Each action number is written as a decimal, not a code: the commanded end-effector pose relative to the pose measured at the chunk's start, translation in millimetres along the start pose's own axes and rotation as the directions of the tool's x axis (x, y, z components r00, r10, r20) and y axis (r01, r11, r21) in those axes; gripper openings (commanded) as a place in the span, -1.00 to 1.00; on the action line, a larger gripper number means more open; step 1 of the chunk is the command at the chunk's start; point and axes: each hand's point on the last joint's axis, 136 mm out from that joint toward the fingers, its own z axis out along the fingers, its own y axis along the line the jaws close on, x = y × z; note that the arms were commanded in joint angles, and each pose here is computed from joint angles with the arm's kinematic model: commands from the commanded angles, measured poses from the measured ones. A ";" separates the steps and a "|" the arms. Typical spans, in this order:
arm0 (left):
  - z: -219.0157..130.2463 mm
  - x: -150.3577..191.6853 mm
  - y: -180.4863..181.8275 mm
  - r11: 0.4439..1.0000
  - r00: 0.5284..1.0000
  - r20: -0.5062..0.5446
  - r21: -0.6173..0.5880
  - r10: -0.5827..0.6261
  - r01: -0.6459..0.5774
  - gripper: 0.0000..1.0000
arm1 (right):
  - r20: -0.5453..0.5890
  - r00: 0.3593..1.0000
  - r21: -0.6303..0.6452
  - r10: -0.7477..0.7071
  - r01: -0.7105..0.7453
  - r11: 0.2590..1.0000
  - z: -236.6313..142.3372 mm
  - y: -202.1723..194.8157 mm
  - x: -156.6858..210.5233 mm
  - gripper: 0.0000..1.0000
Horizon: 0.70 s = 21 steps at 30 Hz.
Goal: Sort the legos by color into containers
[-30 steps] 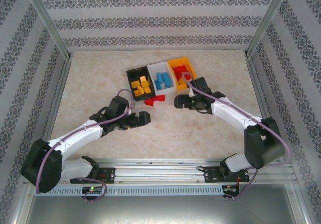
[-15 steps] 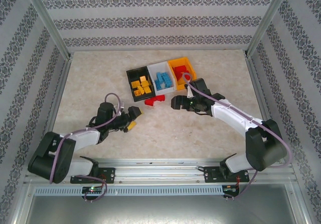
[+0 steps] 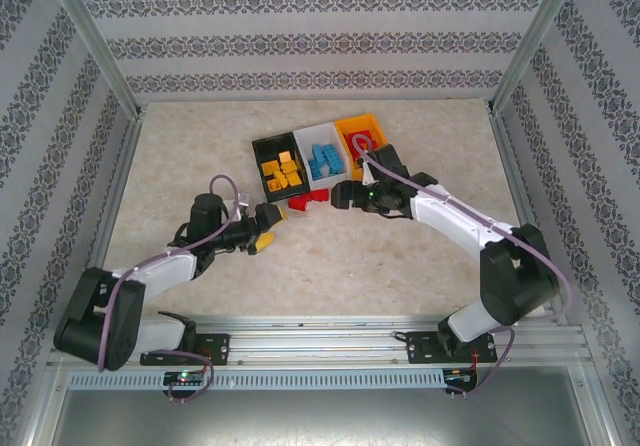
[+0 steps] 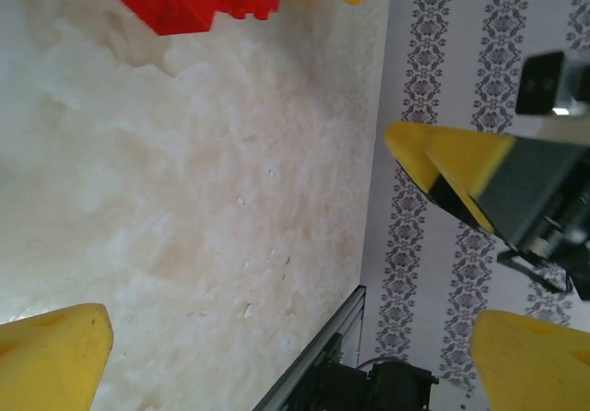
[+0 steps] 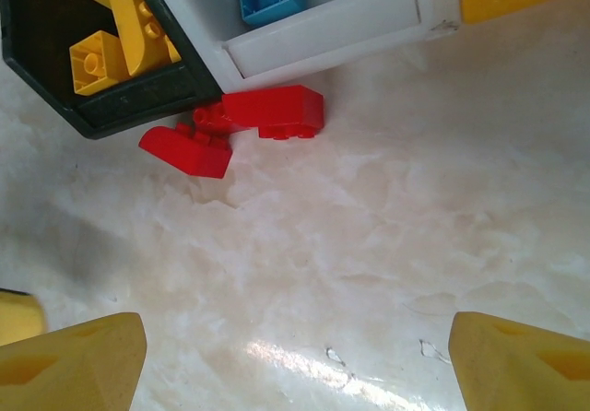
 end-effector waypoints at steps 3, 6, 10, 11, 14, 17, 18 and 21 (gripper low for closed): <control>-16.2 6.1 7.6 0.992 0.997 -0.022 -0.104 0.076 -0.078 1.00 | -0.060 0.997 0.037 -0.054 0.056 0.998 22.6 9.9 -6.3 0.70; -22.5 8.3 10.1 0.988 0.996 -0.016 -0.123 0.086 -0.087 1.00 | -0.105 0.991 0.035 -0.080 0.084 0.996 39.2 22.3 -3.2 0.67; -30.6 10.5 13.2 0.983 0.995 -0.003 -0.151 0.103 -0.102 1.00 | -0.129 0.988 -0.012 -0.080 0.079 0.997 59.3 42.4 0.0 0.63; -32.5 11.2 14.2 0.982 0.995 -0.003 -0.157 0.104 -0.103 1.00 | -0.134 0.988 -0.014 -0.076 0.075 0.997 64.6 45.0 0.5 0.62; -40.1 11.9 12.9 0.978 0.993 0.008 -0.173 0.120 -0.117 1.00 | -0.151 0.986 0.008 -0.071 0.073 0.997 79.3 52.9 1.2 0.61; -47.6 14.1 11.3 0.973 0.990 0.017 -0.189 0.139 -0.134 1.00 | -0.168 0.981 0.047 -0.094 0.103 0.994 91.5 58.5 2.4 0.62; -50.0 14.7 10.7 0.971 0.989 0.019 -0.193 0.146 -0.139 1.00 | -0.173 0.980 0.049 -0.098 0.108 0.993 94.5 61.1 2.9 0.62; -56.8 17.3 11.2 0.966 0.986 0.022 -0.209 0.163 -0.155 1.00 | -0.186 0.977 0.054 -0.099 0.111 0.992 105.4 63.5 3.7 0.63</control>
